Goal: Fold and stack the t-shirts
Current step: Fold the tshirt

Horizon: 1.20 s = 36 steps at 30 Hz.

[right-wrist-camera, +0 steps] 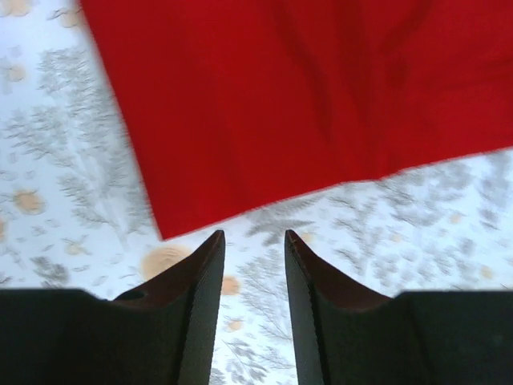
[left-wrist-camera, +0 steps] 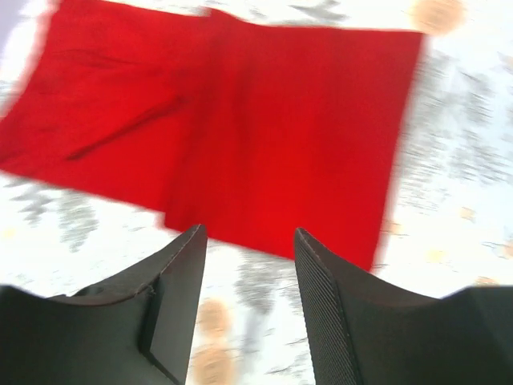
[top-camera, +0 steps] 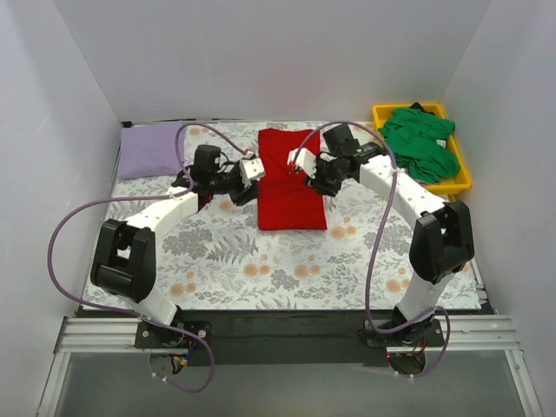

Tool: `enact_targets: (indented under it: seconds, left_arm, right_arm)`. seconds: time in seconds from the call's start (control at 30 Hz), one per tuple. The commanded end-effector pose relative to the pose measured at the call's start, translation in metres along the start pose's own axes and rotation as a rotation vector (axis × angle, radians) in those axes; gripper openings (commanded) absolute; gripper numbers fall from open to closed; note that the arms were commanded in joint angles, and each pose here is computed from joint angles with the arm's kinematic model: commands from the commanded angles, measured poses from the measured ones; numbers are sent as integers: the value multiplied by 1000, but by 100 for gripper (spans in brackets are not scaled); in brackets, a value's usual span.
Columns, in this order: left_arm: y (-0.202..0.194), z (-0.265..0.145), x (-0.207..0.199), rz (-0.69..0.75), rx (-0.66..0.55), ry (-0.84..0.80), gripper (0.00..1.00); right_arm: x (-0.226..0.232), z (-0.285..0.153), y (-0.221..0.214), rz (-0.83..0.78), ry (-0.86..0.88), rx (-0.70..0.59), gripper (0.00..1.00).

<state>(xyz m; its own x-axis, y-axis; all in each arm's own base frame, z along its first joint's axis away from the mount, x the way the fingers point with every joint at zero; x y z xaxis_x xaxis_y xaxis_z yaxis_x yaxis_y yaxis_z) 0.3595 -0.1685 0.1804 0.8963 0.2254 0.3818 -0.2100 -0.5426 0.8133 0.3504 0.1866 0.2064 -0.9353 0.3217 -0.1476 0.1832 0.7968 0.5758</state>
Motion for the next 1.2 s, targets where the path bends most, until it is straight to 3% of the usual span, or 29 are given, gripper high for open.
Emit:
enact_targets:
  seconds: [0.0, 0.17, 0.6, 0.67, 0.87, 1.17]
  left_arm:
    - [-10, 13, -53, 4, 28, -140, 47]
    - [-19, 25, -79, 68, 44, -157, 49]
    - [-51, 44, -103, 145, 113, -192, 49]
    - [-56, 46, -104, 148, 133, -196, 47]
    - [-60, 51, -106, 134, 139, -221, 22]
    - [-60, 53, -104, 137, 138, -222, 22]
  right_arm:
    - [50, 26, -26, 67, 187, 67, 43]
    - [81, 52, -45, -28, 145, 74, 52]
    - [78, 66, -60, -63, 58, 88, 47]
    - [78, 58, -53, -67, 65, 64, 47]
    - [71, 35, -34, -80, 80, 14, 47]
    - [66, 65, -52, -99, 124, 69, 46]
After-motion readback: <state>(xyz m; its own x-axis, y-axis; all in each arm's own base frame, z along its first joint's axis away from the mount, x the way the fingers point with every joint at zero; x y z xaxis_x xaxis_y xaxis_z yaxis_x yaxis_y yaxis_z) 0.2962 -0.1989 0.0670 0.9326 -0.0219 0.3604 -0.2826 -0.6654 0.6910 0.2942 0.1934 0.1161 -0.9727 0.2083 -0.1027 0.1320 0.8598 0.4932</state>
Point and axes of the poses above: each gripper's point midway between its finger pads, its own z axis out along the fingers, its own x axis along the line the jaws close on, y = z × x, the point moved 7 cm from there along -z, back along the fingers, and after that the axes turned 10 degrees about z, right-handed, at the moved point
